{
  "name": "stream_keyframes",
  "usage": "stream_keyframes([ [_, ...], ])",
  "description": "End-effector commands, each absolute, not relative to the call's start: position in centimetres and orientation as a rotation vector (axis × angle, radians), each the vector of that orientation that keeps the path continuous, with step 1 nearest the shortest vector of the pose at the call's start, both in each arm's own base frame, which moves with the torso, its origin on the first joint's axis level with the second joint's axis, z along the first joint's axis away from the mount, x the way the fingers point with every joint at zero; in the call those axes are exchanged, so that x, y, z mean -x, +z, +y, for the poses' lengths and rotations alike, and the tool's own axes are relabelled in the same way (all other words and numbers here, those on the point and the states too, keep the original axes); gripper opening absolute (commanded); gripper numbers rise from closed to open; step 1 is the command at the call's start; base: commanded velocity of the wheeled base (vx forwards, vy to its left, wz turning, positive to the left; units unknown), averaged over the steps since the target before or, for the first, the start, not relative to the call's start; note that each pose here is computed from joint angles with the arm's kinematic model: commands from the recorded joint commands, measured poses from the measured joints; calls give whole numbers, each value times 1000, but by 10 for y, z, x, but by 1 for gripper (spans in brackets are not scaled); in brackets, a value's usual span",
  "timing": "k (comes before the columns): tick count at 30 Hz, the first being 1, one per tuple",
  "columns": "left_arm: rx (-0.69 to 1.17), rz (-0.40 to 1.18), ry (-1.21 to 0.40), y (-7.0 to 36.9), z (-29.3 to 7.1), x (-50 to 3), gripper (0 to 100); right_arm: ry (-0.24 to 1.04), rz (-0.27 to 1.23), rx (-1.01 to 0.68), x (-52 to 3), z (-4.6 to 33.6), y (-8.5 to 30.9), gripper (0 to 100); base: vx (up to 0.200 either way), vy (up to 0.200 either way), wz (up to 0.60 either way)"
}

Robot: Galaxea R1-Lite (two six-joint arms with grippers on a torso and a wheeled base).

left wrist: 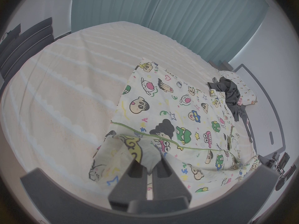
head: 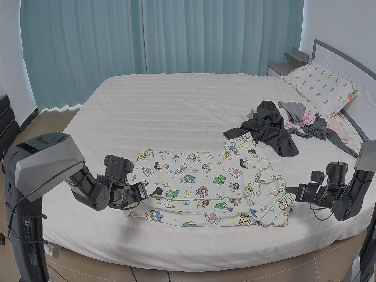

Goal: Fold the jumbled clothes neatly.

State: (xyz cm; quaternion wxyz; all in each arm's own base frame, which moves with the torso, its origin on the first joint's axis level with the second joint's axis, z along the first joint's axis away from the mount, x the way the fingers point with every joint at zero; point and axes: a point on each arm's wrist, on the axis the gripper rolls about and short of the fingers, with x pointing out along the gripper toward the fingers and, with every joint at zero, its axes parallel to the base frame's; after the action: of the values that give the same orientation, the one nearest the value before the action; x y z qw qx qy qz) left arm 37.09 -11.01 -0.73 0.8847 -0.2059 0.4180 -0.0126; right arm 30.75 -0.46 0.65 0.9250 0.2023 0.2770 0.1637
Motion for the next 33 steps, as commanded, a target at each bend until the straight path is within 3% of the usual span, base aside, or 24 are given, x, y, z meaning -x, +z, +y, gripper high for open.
stream_keyframes([
  [1,465,882,6,-19,-109,-384,0,318,566,-460,-321,-5,0,0,0,0,0],
  [10,522,875,37,-23,-114,-400,0,271,569,-467,-338,-7,-17,0,0,0,0],
  [33,640,818,127,-24,-117,-424,0,205,493,-492,-375,-10,-14,0,0,0,0],
])
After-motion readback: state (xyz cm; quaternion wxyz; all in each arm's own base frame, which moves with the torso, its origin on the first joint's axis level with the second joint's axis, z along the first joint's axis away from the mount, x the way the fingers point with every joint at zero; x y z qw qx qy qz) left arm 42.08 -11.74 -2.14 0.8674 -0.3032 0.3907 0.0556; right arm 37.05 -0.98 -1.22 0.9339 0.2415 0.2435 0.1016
